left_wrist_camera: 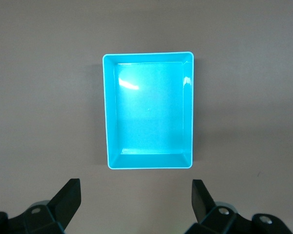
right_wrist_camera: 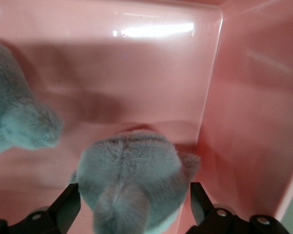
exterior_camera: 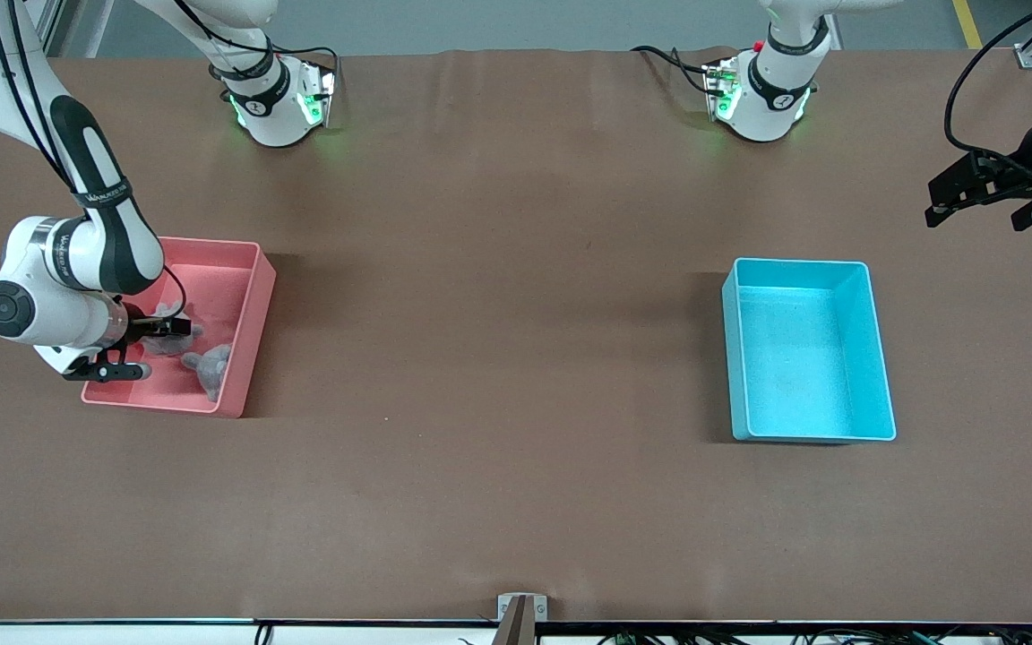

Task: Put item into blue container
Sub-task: 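Lower the right gripper and grasp a grey plush in the pink box, then lift the plush with the right gripper while the left gripper moves out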

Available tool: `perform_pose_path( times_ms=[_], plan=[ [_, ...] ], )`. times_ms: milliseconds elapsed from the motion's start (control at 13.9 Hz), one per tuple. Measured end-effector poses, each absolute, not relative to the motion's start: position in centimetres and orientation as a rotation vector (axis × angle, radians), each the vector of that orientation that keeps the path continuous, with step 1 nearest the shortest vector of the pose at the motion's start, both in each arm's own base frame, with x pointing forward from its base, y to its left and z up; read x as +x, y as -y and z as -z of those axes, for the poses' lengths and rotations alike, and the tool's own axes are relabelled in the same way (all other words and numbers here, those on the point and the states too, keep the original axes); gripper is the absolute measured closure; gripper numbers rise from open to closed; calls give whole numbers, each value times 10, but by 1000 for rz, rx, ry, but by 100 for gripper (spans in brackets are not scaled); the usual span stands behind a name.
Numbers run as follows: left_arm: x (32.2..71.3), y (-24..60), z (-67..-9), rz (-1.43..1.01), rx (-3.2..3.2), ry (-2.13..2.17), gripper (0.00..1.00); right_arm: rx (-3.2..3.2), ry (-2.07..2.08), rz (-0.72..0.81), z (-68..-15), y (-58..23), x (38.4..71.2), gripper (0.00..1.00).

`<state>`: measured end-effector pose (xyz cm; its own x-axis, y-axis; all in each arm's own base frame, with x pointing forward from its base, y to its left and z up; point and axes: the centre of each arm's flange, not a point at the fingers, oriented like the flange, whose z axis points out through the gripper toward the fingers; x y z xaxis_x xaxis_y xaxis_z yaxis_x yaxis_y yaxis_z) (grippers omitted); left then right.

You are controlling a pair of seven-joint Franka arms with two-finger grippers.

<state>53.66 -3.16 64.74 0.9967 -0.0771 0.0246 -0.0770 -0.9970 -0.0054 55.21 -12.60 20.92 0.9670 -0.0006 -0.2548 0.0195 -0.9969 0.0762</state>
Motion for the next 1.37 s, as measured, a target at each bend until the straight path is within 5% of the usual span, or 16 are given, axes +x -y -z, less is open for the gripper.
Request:
perform_pose_path(
  times_ms=[144, 431, 647, 935, 1366],
  plan=[
    [537, 33, -647, 44, -3134, -124, 0, 3038, -18, 399, -208, 125, 552, 10],
    [544, 34, -638, 29, -3135, -127, 0, 3038, -23, 407, -209, 124, 552, 54],
    [550, 33, -629, 11, -3136, -125, 0, 3037, -26, 406, -213, 124, 553, 77],
    [551, 33, -627, 6, -3136, -125, 0, 3019, -23, 486, -246, 124, 562, 83],
    [551, 32, -627, 7, -3136, -122, 0, 2972, -130, 454, -394, 63, 581, 85]
  ],
)
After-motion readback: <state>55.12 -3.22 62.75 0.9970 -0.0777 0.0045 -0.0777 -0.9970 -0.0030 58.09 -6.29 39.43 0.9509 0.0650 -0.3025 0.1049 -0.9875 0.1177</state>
